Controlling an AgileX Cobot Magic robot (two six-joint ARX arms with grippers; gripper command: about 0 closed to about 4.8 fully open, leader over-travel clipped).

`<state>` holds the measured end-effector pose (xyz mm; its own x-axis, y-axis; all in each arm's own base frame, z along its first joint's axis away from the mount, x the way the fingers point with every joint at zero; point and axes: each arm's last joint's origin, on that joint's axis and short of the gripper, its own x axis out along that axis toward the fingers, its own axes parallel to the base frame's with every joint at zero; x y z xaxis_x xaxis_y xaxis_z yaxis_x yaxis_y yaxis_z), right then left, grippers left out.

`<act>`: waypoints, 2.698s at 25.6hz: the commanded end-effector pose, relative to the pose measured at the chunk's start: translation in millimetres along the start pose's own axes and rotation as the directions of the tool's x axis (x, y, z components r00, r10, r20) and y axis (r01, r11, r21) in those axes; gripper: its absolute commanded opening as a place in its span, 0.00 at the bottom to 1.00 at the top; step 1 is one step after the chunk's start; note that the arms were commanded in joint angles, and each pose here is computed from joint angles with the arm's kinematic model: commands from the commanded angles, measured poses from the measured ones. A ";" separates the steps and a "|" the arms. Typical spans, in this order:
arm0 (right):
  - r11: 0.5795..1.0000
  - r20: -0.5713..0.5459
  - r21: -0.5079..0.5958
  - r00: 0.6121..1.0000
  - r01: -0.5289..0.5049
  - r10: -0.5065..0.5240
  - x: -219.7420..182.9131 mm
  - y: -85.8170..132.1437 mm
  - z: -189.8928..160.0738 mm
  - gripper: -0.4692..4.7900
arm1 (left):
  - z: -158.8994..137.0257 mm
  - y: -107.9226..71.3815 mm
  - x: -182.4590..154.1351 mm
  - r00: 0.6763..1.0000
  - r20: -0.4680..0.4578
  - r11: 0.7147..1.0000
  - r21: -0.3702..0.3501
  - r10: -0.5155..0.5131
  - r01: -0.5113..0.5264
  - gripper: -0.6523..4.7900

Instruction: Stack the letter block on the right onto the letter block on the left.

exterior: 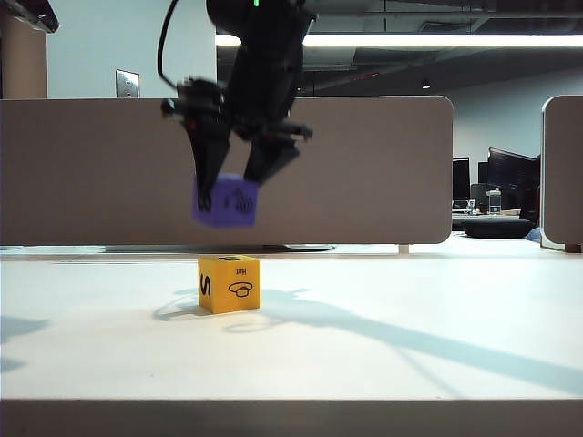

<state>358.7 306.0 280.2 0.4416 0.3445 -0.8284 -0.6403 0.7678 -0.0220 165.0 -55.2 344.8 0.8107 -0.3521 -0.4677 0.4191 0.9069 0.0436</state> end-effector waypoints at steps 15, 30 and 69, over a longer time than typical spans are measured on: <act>0.999 -0.055 0.039 0.998 -0.005 0.008 5.1 4.7 -3.3 0.59 | 2.3 0.2 -1.9 1.000 0.014 1.000 0.001 0.002 -0.002 0.11; 0.999 -0.155 0.037 0.988 -0.005 0.010 28.6 6.7 -14.4 0.82 | 1.6 0.1 -1.9 1.000 0.007 1.000 0.001 0.001 -0.001 0.11; 0.984 0.344 0.053 0.922 0.170 -0.177 -286.6 4.3 -73.8 0.08 | -24.6 -12.3 -100.1 0.976 0.219 1.000 0.019 -0.011 0.007 0.11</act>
<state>190.6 175.4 474.8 0.7091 0.3424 -0.6164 -0.5258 0.8392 -0.1388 70.6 -25.5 369.0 0.8801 -0.3861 -0.2762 0.4178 0.9062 0.0645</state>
